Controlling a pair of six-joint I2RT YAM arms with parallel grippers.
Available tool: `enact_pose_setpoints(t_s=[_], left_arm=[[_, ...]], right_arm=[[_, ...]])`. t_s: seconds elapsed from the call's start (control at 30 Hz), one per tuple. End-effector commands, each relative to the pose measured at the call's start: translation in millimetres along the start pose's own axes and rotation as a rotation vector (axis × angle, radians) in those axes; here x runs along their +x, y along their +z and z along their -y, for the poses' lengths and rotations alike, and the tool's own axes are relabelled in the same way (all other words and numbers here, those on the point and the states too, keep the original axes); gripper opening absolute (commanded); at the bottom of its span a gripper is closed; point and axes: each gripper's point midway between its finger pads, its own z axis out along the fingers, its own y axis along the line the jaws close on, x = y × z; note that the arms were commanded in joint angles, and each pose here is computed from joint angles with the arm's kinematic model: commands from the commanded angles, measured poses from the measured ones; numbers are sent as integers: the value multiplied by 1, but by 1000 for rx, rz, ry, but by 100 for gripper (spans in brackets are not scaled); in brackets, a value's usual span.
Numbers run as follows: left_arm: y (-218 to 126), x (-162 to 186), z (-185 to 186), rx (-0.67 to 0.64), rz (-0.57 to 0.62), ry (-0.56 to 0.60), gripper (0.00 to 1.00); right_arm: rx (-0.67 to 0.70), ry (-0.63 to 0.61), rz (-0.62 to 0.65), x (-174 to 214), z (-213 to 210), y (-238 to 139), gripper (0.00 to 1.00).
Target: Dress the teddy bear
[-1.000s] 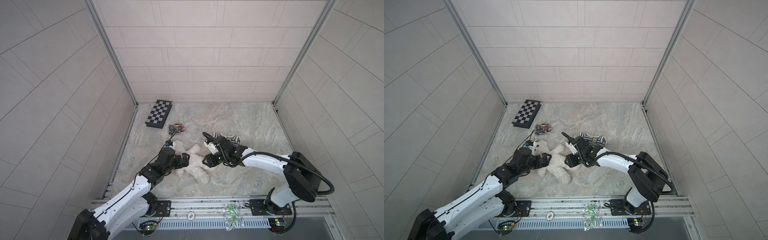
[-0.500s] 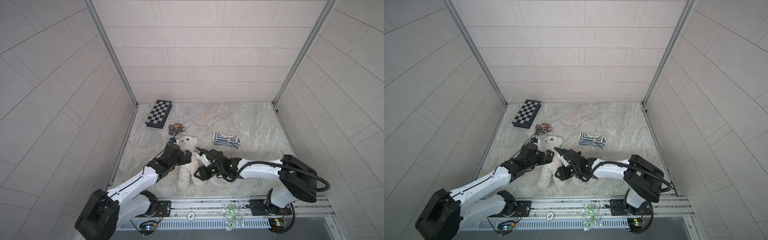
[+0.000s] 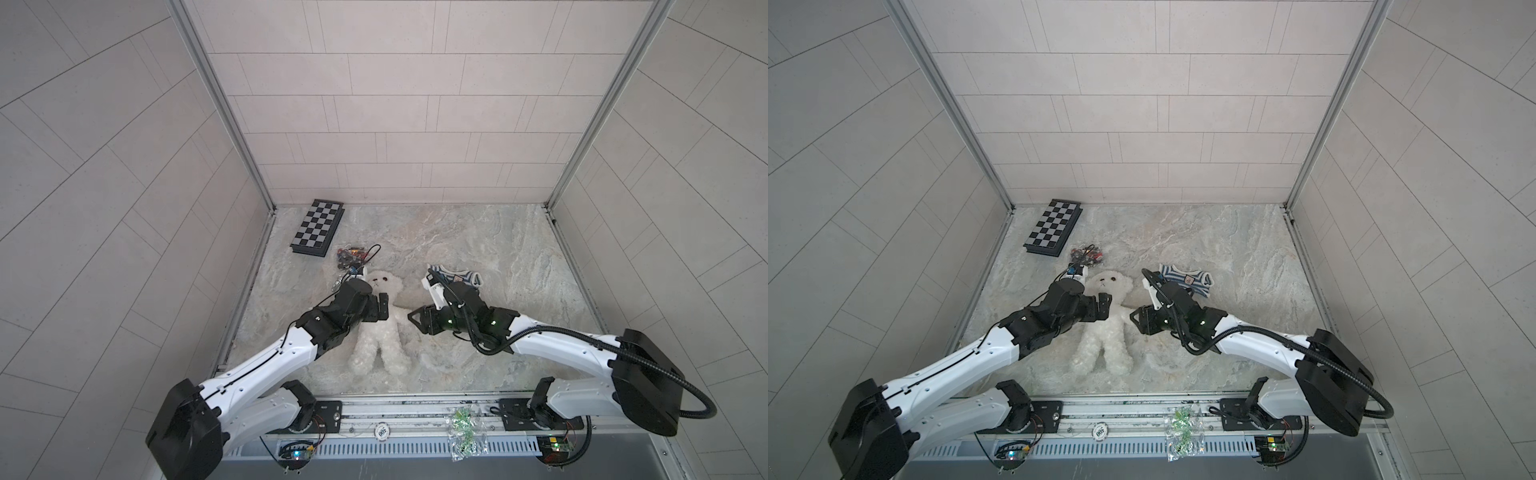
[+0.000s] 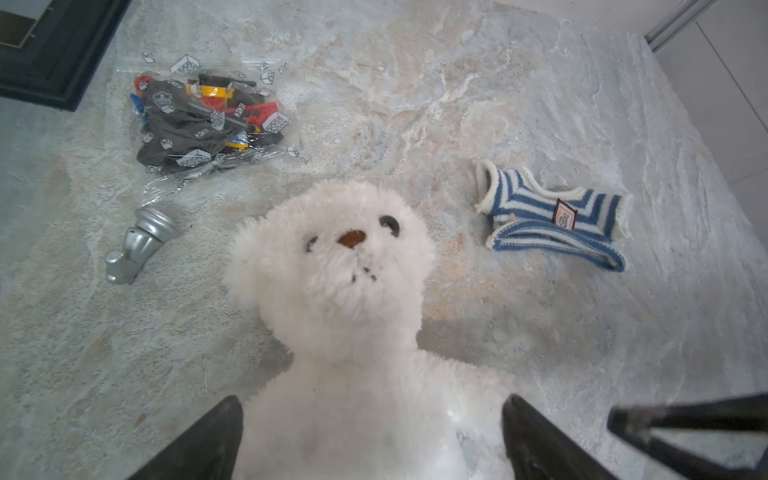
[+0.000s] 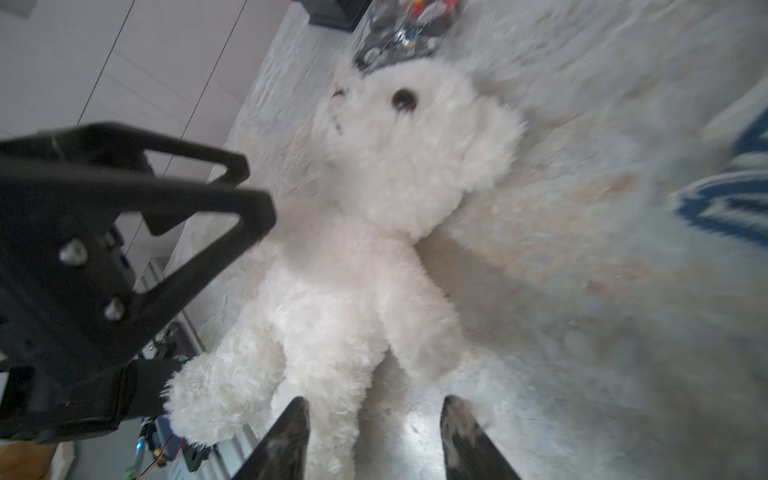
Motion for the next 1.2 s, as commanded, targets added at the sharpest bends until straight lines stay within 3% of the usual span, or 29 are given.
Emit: enact_pose_setpoints(t_s=[0.0, 0.13, 0.4, 0.63, 0.77, 0.9, 1.03, 1.17], left_arm=[[-15, 9, -5, -69, -9, 37, 100], [-11, 28, 9, -11, -46, -7, 100], [14, 48, 14, -30, -125, -55, 100], [36, 69, -6, -88, -157, -122, 100], [40, 72, -15, -122, -165, -106, 99], [41, 70, -19, -141, -167, -62, 86], [40, 66, -20, -161, -185, 29, 64], [43, 65, -9, -127, -218, 120, 50]], right_arm=[[198, -100, -9, -8, 46, -18, 56], [313, -132, -35, -19, 83, -31, 56], [463, -215, -108, -36, 125, -31, 56], [541, -249, -205, -46, 149, -12, 56], [622, -251, -298, -47, 167, -4, 56], [652, -229, -350, -42, 183, 6, 54], [619, -154, -333, -40, 196, 4, 54], [579, -87, -302, -40, 204, -2, 54]])
